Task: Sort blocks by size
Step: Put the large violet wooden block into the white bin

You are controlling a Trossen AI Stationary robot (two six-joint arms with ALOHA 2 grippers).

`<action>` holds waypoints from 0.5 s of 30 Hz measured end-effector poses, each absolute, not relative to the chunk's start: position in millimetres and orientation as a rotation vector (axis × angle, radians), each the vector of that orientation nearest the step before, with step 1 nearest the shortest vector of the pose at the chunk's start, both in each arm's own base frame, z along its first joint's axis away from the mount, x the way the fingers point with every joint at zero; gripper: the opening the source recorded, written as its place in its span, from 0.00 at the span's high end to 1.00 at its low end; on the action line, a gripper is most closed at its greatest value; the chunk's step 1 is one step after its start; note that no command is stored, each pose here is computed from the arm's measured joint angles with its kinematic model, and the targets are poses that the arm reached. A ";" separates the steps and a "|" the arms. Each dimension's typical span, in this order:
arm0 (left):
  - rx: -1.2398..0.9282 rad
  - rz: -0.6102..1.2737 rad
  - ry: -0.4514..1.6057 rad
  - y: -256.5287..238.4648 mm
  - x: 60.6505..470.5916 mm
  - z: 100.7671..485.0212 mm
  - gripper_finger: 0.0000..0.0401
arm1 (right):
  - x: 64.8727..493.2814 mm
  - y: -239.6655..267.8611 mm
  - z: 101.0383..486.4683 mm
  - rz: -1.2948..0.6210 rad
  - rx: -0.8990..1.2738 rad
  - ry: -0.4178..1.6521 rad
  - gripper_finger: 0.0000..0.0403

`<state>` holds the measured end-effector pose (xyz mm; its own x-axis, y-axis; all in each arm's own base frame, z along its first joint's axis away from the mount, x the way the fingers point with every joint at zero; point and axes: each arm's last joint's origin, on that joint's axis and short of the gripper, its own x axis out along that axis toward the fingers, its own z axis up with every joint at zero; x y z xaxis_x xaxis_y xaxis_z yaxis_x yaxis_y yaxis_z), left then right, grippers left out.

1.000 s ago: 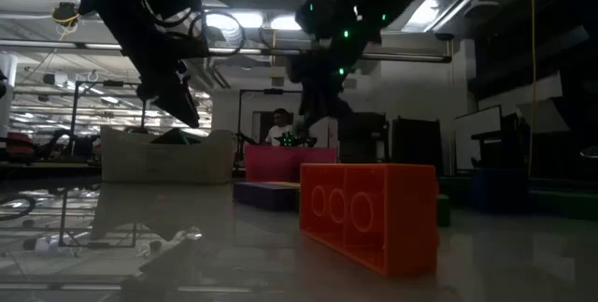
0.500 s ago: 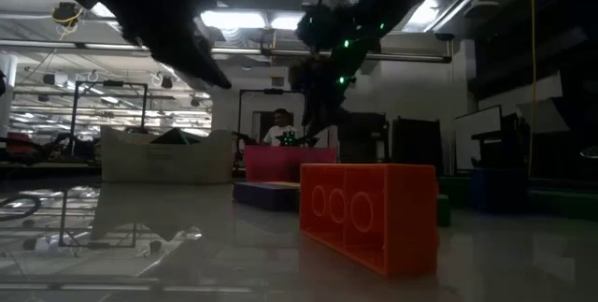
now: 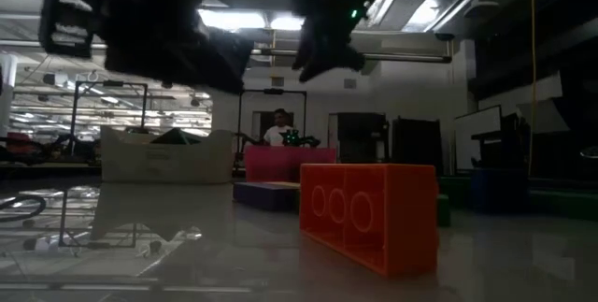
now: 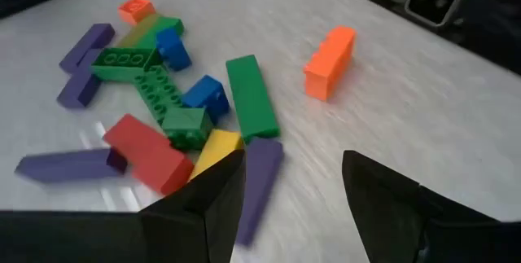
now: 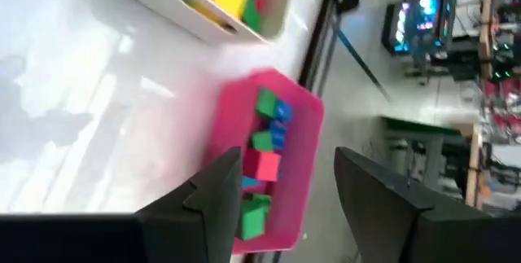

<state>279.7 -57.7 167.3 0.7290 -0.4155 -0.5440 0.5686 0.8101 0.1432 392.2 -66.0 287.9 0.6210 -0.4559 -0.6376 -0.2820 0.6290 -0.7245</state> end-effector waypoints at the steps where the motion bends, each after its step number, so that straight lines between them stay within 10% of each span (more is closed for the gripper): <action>1: 0.318 -0.553 0.510 -58.9 283.4 162.0 0.52 | 391.4 -57.1 291.6 -0.115 -0.906 0.909 0.51; 15: 0.299 -0.510 0.599 -44.8 309.0 101.2 0.52 | 377.1 61.6 303.0 0.013 -0.682 0.781 0.51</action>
<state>309.0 -44.8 101.2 0.7083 -0.3676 -0.6027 0.5363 0.8353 0.1208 377.1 61.6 303.0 0.7210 -0.2330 -0.6525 -0.2541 0.7872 -0.5619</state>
